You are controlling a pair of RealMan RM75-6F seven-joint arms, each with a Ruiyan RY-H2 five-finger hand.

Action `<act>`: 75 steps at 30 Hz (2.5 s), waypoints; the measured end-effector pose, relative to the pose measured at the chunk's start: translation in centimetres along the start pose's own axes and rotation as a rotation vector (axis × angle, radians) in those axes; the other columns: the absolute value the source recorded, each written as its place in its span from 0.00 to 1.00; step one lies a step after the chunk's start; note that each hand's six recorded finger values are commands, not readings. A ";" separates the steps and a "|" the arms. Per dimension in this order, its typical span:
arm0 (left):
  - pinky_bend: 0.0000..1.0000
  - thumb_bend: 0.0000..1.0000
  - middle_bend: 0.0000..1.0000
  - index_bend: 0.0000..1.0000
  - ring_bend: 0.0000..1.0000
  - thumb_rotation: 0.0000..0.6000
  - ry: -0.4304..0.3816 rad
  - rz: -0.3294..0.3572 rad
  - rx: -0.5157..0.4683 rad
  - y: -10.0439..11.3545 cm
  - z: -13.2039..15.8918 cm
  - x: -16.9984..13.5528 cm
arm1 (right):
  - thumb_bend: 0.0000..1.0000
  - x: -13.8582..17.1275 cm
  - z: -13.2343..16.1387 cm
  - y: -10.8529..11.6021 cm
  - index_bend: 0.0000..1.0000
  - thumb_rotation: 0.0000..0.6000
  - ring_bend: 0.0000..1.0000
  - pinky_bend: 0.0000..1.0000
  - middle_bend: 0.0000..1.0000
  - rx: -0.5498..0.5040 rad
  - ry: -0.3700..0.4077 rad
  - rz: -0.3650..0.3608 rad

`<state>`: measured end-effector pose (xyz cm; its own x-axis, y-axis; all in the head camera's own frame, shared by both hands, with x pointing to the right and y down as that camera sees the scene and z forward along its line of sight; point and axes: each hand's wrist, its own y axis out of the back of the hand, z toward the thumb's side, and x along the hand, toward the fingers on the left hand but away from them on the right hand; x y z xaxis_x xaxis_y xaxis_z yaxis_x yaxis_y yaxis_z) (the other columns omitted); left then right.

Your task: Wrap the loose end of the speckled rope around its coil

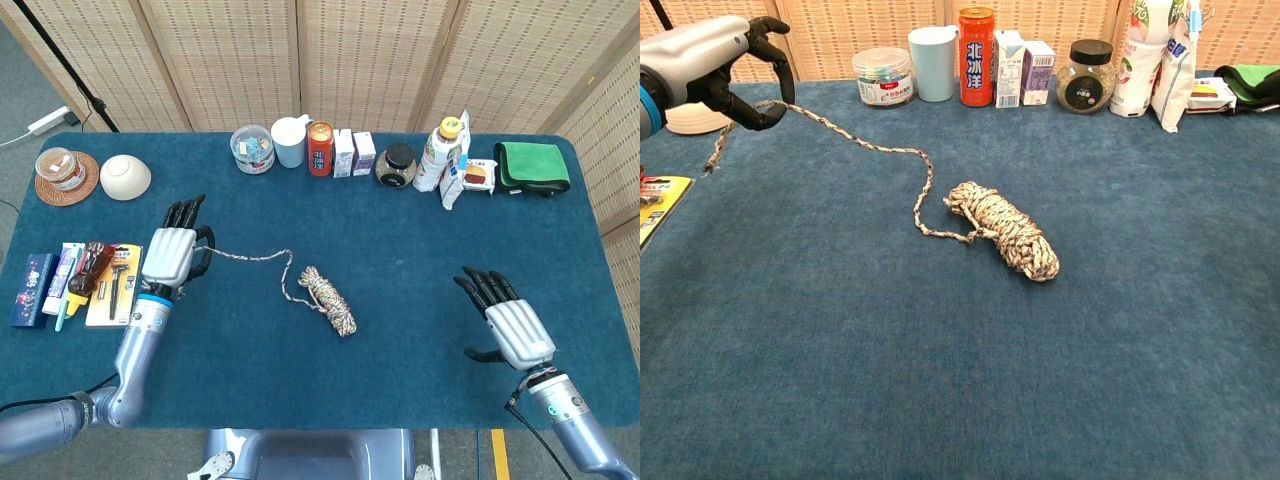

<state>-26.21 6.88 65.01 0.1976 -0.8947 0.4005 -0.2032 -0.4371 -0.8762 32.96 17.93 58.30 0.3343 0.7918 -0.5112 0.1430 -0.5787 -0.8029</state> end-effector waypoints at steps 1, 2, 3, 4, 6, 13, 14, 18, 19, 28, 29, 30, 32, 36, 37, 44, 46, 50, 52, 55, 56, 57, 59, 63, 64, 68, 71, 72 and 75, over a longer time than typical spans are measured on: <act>0.00 0.45 0.00 0.57 0.00 1.00 -0.002 0.010 0.002 0.5 0.1 0.0 | 0.00 -0.2 0.5 -0.1 0.00 1.00 0.00 0.00 0.00 0.000 0.012 0.010; 0.00 0.45 0.00 0.57 0.00 1.00 -0.004 0.019 0.006 1.0 0.2 0.1 | 0.00 -0.5 1.0 -0.3 0.00 1.00 0.00 0.00 0.00 -0.002 0.025 0.022; 0.00 0.45 0.00 0.57 0.00 1.00 -0.006 0.026 0.009 1.4 0.4 0.1 | 0.00 -1.0 1.7 -0.6 0.00 1.00 0.00 0.00 0.00 -0.010 0.042 0.043; 0.00 0.45 0.00 0.57 0.00 1.00 -0.008 0.035 0.015 1.9 0.5 0.1 | 0.00 -1.3 2.2 -0.9 0.00 1.00 0.00 0.00 0.00 -0.017 0.053 0.061; 0.00 0.45 0.00 0.57 0.00 1.00 -0.010 0.045 0.019 2.5 0.6 0.1 | 0.00 -2.1 3.3 -1.4 0.00 1.00 0.00 0.00 0.00 -0.037 0.075 0.103; 0.00 0.45 0.00 0.57 0.00 1.00 -0.032 0.071 0.030 4.2 1.6 -0.3 | 0.00 -6.1 6.4 -2.7 0.00 1.00 0.00 0.00 0.00 -0.043 0.108 0.151; 0.00 0.45 0.00 0.57 0.00 1.00 -0.034 0.074 0.035 4.3 1.7 -0.3 | 0.00 -6.7 6.9 -2.8 0.00 1.00 0.00 0.00 0.00 -0.042 0.111 0.154; 0.00 0.45 0.00 0.57 0.00 1.00 -0.040 0.080 0.045 4.6 1.8 -0.3 | 0.00 -8.3 9.0 -3.5 0.00 1.00 0.00 0.00 0.00 -0.038 0.122 0.174; 0.00 0.45 0.00 0.57 0.00 1.00 -0.041 0.080 0.047 4.7 1.8 -0.2 | 0.00 -8.5 9.4 -3.6 0.00 1.00 0.00 0.00 0.00 -0.039 0.125 0.179; 0.00 0.45 0.00 0.57 0.00 1.00 -0.053 0.082 0.039 4.7 2.1 -0.1 | 0.00 -9.6 13.8 -5.4 0.00 1.00 0.00 0.00 0.00 -0.080 0.124 0.224; 0.00 0.45 0.00 0.57 0.00 1.00 -0.054 0.082 0.037 4.7 2.1 -0.1 | 0.00 -9.8 14.2 -5.6 0.00 1.00 0.00 0.00 0.00 -0.082 0.121 0.225; 0.00 0.45 0.00 0.57 0.00 1.00 -0.055 0.083 0.034 4.7 2.1 -0.1 | 0.00 -10.0 14.9 -5.8 0.00 1.00 0.00 0.00 0.00 -0.082 0.115 0.224; 0.00 0.45 0.00 0.57 0.00 1.00 -0.058 0.085 0.028 4.8 2.2 -0.3 | 0.00 -10.3 15.9 -6.3 0.00 1.00 0.00 0.00 0.00 -0.081 0.106 0.222; 0.00 0.45 0.00 0.57 0.00 1.00 -0.059 0.085 0.019 4.8 2.1 -0.5 | 0.00 -11.2 18.4 -7.1 0.00 1.00 0.00 0.00 0.00 -0.085 0.095 0.198; 0.00 0.45 0.00 0.57 0.00 1.00 -0.059 0.085 0.017 4.8 2.0 -0.5 | 0.00 -11.4 18.8 -7.2 0.00 1.00 0.00 0.00 0.00 -0.086 0.092 0.190; 0.00 0.45 0.00 0.57 0.00 1.00 -0.057 0.089 0.012 5.0 1.7 -0.6 | 0.00 -12.6 20.4 -8.1 0.00 1.00 0.00 0.00 0.00 -0.109 0.043 0.141; 0.00 0.45 0.00 0.57 0.00 1.00 -0.056 0.091 0.007 5.1 1.6 -0.6 | 0.00 -12.9 20.8 -8.5 0.00 1.00 0.00 0.00 0.00 -0.116 0.030 0.136; 0.00 0.45 0.00 0.57 0.00 1.00 -0.054 0.086 0.001 5.0 1.5 -0.5 | 0.00 -13.5 21.1 -9.2 0.00 1.00 0.00 0.00 0.00 -0.107 0.009 0.117; 0.00 0.45 0.00 0.57 0.00 1.00 -0.053 0.083 0.000 4.9 1.3 -0.5 | 0.00 -13.9 21.0 -9.5 0.00 1.00 0.00 0.00 0.00 -0.088 0.001 0.101; 0.00 0.45 0.00 0.57 0.00 1.00 -0.054 0.082 -0.005 4.8 1.3 -0.6 | 0.00 -14.5 20.6 -9.9 0.00 1.00 0.00 0.00 0.00 -0.060 -0.013 0.085; 0.00 0.45 0.00 0.57 0.00 1.00 -0.054 0.082 -0.006 4.8 1.3 -0.6 | 0.00 -14.6 20.4 -10.0 0.00 1.00 0.00 0.00 0.00 -0.053 -0.018 0.081; 0.00 0.45 0.00 0.57 0.00 1.00 -0.055 0.083 -0.008 4.8 1.3 -0.6 | 0.00 -14.9 20.1 -10.1 0.00 1.00 0.00 0.00 0.00 -0.042 -0.027 0.076; 0.00 0.45 0.00 0.57 0.00 1.00 -0.058 0.087 -0.009 4.9 1.2 -0.6 | 0.00 -15.2 19.5 -10.2 0.00 1.00 0.00 0.00 0.00 -0.024 -0.043 0.065; 0.00 0.45 0.00 0.57 0.00 1.00 -0.059 0.094 -0.004 5.1 1.1 -0.7 | 0.00 -15.9 17.7 -10.5 0.00 1.00 0.00 0.00 0.00 -0.003 -0.084 0.048; 0.00 0.45 0.00 0.57 0.00 1.00 -0.060 0.093 -0.005 5.1 1.1 -0.7 | 0.00 -16.0 17.4 -10.5 0.00 1.00 0.00 0.00 0.00 0.001 -0.090 0.046; 0.00 0.45 0.00 0.57 0.00 1.00 -0.062 0.096 -0.005 5.2 1.2 -0.7 | 0.00 -16.4 16.3 -10.1 0.00 1.00 0.00 0.00 0.00 0.046 -0.107 0.024; 0.00 0.45 0.00 0.57 0.00 1.00 -0.062 0.100 -0.001 5.3 1.2 -0.7 | 0.00 -16.9 15.2 -9.5 0.00 1.00 0.00 0.00 0.00 0.082 -0.126 -0.007; 0.00 0.45 0.00 0.57 0.00 1.00 -0.062 0.100 -0.001 5.3 1.3 -0.7 | 0.00 -17.1 14.8 -9.2 0.00 1.00 0.00 0.00 0.00 0.094 -0.134 -0.020; 0.00 0.45 0.00 0.57 0.00 1.00 -0.066 0.097 -0.005 5.3 1.4 -0.7 | 0.00 -17.3 14.0 -8.6 0.00 1.00 0.00 0.00 0.00 0.103 -0.147 -0.030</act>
<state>-26.05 5.36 59.68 0.2393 -0.9251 0.2949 -0.2296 -0.3490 -0.9086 12.89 11.93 69.77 0.1907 0.8327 -0.5199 0.0524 -0.5375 -0.8416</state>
